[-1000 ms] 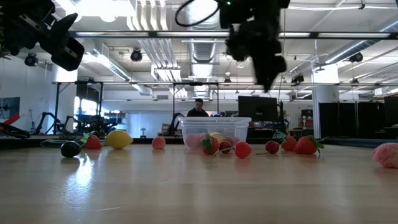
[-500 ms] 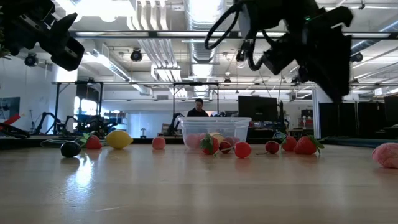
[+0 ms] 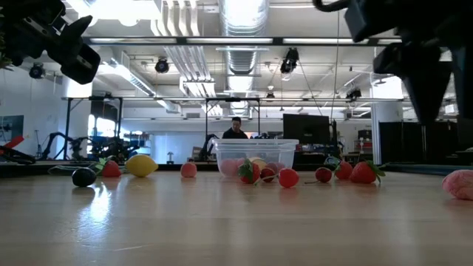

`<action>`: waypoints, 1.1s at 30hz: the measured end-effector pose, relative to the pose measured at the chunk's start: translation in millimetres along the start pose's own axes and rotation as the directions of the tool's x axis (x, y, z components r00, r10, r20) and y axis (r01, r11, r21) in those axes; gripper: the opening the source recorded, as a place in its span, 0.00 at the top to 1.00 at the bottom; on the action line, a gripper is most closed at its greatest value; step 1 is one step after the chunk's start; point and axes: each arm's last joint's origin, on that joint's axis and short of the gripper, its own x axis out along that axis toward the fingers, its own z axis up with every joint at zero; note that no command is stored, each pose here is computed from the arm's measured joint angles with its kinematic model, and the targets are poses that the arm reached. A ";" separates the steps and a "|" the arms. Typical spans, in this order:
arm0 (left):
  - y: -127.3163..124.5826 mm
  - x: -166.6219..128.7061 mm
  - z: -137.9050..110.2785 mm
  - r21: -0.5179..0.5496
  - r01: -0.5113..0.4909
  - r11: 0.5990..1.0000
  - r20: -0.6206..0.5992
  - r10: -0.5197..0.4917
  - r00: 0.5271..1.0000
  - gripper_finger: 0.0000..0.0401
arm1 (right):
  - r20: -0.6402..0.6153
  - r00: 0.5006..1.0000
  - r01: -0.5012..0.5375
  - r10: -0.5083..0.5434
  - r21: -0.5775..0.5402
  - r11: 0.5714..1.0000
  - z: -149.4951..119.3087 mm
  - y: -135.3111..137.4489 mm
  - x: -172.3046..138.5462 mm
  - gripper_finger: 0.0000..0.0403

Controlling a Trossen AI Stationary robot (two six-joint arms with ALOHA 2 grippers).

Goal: Pick and placing Produce into tupperware
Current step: Put the pink peach into the transparent bin

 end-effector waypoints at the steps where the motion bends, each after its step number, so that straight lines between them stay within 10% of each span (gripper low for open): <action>1: 0.0 0.0 -0.1 0.000 0.000 1.000 -0.001 0.000 1.000 0.61 | -0.004 1.000 0.005 -0.005 0.024 1.000 -2.9 1.7 1.3 0.35; 33: -0.1 0.0 0.0 0.000 0.004 1.000 -0.002 -0.004 1.000 0.61 | 0.002 1.000 -0.030 0.030 0.144 0.989 -27.4 -9.4 65.3 0.41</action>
